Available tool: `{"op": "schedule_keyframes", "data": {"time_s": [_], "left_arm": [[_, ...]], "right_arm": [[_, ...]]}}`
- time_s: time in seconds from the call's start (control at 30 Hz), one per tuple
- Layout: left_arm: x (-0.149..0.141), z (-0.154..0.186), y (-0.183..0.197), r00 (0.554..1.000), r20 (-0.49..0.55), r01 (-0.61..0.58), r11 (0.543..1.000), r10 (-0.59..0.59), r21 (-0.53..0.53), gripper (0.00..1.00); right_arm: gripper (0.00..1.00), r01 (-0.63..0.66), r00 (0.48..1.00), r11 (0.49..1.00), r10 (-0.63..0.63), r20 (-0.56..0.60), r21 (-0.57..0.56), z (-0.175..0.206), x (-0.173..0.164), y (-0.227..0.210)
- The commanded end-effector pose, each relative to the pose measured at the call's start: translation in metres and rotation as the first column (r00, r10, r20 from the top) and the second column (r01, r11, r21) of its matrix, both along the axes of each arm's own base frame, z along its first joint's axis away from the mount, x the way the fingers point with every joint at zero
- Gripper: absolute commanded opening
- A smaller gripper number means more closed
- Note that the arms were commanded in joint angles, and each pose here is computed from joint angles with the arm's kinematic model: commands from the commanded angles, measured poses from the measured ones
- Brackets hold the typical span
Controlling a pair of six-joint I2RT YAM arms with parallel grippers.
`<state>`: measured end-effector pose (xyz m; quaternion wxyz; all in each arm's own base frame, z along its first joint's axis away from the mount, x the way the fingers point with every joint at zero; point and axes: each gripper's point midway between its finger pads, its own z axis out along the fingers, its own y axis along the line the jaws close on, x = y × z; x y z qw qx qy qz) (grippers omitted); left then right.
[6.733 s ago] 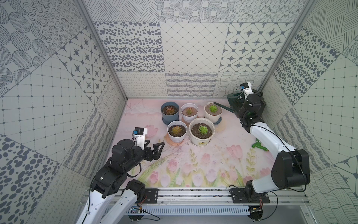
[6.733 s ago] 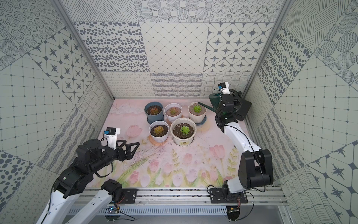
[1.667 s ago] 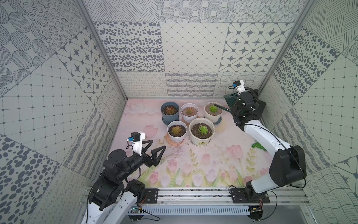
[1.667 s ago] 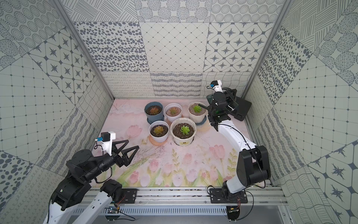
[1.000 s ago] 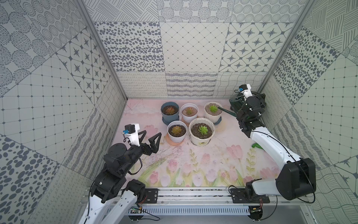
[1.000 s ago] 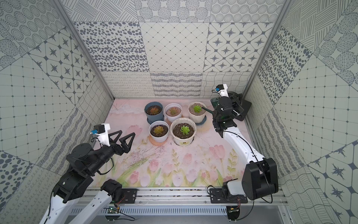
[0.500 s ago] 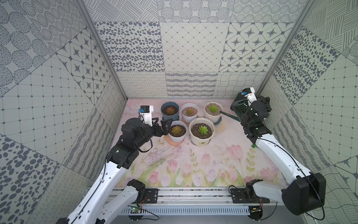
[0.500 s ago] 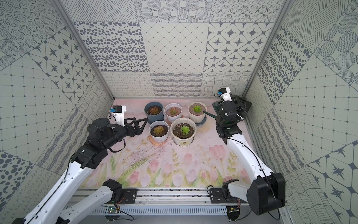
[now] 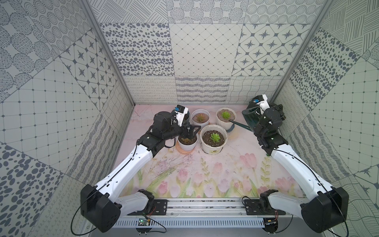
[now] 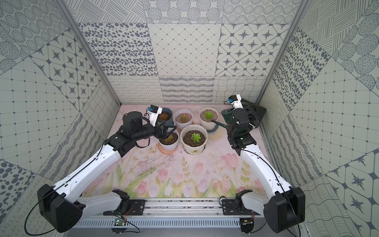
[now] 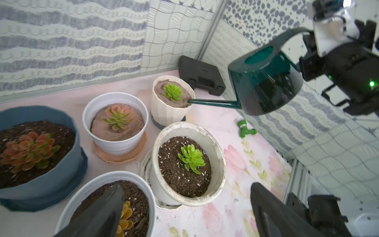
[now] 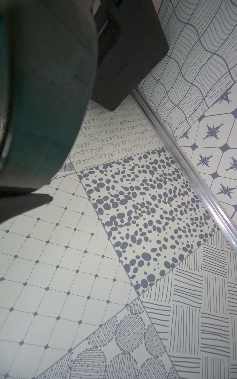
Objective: Water the succulent around the soil edge
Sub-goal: Water the soil of the potted plant with water.
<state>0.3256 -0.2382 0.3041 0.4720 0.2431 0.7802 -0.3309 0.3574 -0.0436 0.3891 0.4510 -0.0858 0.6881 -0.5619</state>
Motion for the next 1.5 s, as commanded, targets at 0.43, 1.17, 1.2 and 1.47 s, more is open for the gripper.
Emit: {"op": "schedule_keyframes", "data": {"time_s": [0.43, 1.17, 1.2, 1.47], "left_arm": [[-0.012, -0.024, -0.019, 0.962, 0.194, 0.163, 0.976, -0.19, 0.146, 1.0], [0.007, -0.035, -0.003, 0.991, 0.133, 0.008, 0.989, -0.028, 0.148, 0.99], [0.007, -0.035, -0.003, 0.991, 0.131, 0.008, 0.989, -0.027, 0.147, 0.99], [0.01, -0.029, 0.002, 0.991, 0.134, -0.029, 0.991, 0.011, 0.132, 1.0]], "right_arm": [[0.0, -0.066, 0.983, 0.976, 0.027, 0.184, 0.206, 0.014, 0.008, 0.009], [0.0, -0.002, 0.98, 0.983, -0.035, 0.194, 0.186, 0.02, 0.059, 0.008], [0.0, -0.001, 0.98, 0.982, -0.036, 0.195, 0.187, 0.021, 0.06, 0.008], [0.0, -0.005, 0.967, 0.957, -0.069, 0.244, 0.291, 0.022, 0.041, -0.008]]}}
